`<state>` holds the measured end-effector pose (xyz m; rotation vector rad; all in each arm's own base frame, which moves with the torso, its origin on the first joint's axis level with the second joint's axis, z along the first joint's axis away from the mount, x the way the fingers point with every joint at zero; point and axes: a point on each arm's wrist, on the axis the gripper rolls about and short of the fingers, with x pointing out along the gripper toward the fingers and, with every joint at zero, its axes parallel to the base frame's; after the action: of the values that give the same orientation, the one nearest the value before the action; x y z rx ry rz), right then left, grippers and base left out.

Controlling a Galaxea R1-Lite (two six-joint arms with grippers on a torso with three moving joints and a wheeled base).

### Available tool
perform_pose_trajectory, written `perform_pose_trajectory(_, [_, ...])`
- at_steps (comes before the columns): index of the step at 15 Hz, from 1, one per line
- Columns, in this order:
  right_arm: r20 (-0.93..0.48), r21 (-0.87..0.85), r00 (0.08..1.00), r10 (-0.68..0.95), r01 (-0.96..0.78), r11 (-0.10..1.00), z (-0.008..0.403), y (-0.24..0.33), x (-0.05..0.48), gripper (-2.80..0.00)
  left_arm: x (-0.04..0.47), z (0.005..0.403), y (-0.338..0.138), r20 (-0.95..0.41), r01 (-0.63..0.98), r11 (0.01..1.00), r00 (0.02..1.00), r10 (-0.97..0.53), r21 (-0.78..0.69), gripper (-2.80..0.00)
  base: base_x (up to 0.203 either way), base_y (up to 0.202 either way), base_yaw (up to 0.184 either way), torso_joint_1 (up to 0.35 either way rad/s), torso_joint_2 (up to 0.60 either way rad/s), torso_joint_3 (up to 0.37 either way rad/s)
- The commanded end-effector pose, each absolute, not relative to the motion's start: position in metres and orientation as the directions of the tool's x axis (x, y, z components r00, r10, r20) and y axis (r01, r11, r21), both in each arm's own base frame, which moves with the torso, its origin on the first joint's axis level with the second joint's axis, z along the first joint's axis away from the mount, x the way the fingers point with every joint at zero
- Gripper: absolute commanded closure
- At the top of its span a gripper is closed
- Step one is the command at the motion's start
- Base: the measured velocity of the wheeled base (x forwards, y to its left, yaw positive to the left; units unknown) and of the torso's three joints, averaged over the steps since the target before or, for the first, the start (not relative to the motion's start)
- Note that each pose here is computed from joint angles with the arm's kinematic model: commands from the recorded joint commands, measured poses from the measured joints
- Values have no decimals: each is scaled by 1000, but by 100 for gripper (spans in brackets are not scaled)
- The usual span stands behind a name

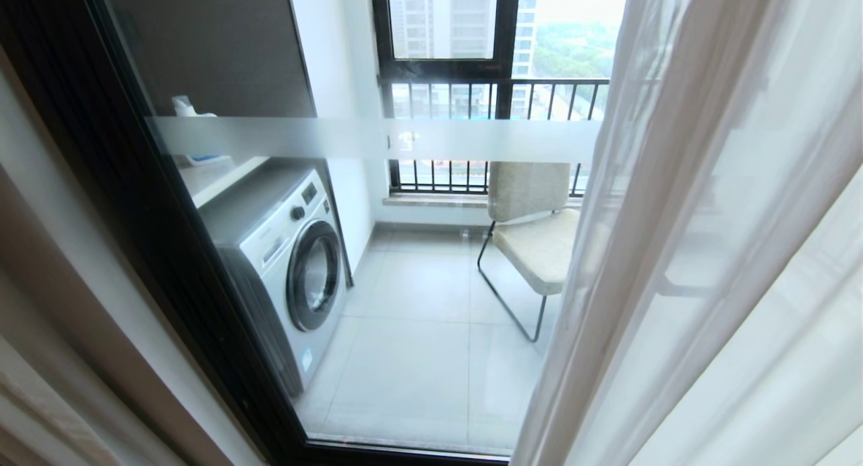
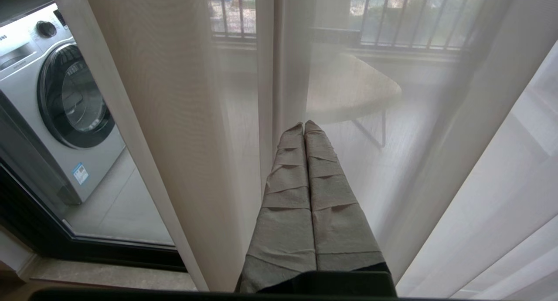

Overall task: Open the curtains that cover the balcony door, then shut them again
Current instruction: Close the inner curtains on both sides

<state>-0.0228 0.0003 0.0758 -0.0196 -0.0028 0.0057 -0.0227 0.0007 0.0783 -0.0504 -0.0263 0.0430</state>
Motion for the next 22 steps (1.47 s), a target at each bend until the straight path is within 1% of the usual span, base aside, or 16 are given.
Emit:
perform_pose_trajectory(1, [3, -20, 1000, 6, -6, 1000, 76, 0, -23, 0, -23, 78, 1, 25, -42, 998, 999, 43, -51, 0, 0, 0, 0, 0, 0, 0])
perform_pose_trajectory(22, [3, -20, 1000, 6, -6, 1000, 76, 0, -23, 0, -23, 78, 1, 26, -43, 998, 999, 44, -50, 0, 0, 0, 0, 0, 0, 0])
